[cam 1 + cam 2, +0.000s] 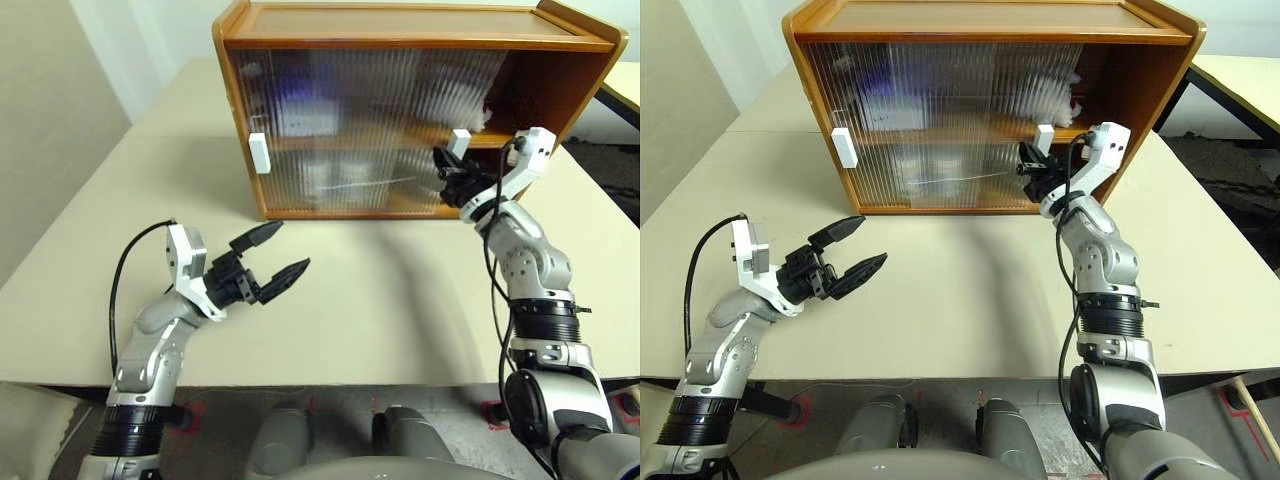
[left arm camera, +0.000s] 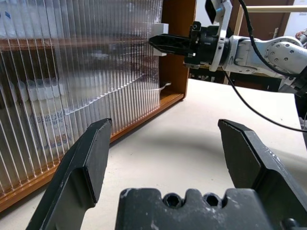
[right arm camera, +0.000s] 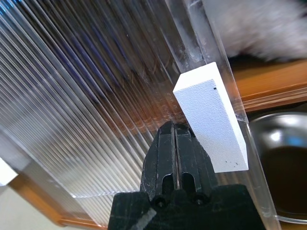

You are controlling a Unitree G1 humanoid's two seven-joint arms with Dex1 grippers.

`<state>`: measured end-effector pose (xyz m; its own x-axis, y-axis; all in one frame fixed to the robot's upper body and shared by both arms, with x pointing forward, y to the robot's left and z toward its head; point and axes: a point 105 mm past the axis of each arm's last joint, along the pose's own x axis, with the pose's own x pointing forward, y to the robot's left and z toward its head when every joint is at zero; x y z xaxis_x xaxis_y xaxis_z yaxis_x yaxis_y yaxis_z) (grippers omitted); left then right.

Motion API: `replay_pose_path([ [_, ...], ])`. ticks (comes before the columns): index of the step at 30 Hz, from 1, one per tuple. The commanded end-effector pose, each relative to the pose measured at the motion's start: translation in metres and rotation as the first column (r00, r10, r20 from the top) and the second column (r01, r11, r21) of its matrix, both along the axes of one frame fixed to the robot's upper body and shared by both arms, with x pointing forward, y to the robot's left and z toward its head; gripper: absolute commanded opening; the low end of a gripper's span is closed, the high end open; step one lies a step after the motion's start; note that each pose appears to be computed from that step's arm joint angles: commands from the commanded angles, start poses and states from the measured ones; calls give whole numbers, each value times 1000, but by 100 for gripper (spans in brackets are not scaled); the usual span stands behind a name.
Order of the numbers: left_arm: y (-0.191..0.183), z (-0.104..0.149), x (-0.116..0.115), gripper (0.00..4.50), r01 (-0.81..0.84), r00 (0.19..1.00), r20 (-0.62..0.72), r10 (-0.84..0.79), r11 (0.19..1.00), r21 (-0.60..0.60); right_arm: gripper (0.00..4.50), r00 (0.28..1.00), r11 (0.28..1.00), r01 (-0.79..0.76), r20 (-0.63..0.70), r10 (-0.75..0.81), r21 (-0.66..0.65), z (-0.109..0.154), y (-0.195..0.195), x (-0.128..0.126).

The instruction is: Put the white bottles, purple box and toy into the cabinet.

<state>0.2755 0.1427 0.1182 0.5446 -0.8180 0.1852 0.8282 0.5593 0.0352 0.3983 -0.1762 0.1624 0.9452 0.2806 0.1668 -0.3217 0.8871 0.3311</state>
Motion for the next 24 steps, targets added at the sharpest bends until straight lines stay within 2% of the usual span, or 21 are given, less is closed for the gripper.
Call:
replay_pose_path([
  [1, -1, -3, 1, 450, 7, 1000, -1, -7, 1000, 15, 1, 992, 992, 125, 6, -125, -5, 0, -34, -1],
  [24, -2, -3, 0, 450, 11, 1000, -11, -11, 1000, 15, 1, 936, 934, 352, 31, -351, -59, -6, -98, -11],
])
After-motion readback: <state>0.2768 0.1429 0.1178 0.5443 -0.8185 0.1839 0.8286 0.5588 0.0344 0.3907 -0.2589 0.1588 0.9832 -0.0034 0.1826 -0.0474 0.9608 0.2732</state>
